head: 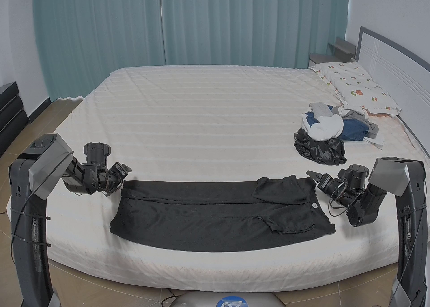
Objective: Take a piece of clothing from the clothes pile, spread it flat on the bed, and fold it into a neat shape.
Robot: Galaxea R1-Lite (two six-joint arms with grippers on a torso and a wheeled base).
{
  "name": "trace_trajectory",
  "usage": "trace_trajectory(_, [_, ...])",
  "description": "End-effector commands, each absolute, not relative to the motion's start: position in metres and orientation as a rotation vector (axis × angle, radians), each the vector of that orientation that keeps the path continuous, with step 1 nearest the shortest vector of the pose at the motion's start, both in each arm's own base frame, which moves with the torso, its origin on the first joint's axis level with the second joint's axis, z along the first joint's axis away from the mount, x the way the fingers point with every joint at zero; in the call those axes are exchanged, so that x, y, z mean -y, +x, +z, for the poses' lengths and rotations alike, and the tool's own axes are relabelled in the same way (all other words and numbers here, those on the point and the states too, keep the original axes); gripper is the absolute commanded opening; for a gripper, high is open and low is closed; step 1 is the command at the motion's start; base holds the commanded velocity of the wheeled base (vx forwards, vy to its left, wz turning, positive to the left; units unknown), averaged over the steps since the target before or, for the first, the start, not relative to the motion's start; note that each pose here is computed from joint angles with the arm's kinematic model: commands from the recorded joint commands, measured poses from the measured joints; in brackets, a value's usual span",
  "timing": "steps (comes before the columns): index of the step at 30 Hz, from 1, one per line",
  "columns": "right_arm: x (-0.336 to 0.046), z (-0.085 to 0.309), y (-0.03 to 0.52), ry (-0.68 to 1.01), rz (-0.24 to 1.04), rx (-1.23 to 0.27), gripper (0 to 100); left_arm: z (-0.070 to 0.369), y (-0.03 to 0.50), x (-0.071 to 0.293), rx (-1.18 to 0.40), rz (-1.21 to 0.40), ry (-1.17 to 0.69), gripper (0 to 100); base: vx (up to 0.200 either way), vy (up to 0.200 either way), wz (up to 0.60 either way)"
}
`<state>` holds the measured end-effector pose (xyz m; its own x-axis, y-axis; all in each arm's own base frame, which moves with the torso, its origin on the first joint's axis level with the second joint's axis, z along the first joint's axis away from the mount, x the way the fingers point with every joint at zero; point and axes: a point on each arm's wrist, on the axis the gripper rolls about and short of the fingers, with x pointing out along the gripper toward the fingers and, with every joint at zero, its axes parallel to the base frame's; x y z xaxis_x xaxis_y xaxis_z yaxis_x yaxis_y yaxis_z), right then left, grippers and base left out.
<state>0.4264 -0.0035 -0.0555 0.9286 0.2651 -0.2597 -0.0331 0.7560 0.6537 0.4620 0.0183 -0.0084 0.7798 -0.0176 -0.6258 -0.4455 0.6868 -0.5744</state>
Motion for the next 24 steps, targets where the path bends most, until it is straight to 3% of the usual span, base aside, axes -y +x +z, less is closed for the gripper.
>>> trace_trajectory(1, [0.009,-0.042,0.409,0.706,0.159,-0.336,100,0.011,0.456,-0.024,-0.616,0.255,-0.819,100,0.0,0.0,0.0])
trace_trajectory(7, [0.01,-0.044,0.398,0.71,0.157,-0.348,100,0.026,0.437,-0.022,-0.671,0.155,-0.834,100,0.0,0.0,0.0])
trace_trajectory(14, [0.007,-0.047,0.396,0.71,0.163,-0.364,100,0.005,0.418,-0.01,-0.724,-0.018,-0.608,100,0.0,0.0,0.0])
trace_trajectory(24, [0.003,-0.048,0.394,0.708,0.171,-0.375,100,-0.024,0.421,0.007,-0.733,-0.001,-0.476,100,0.0,0.0,0.0])
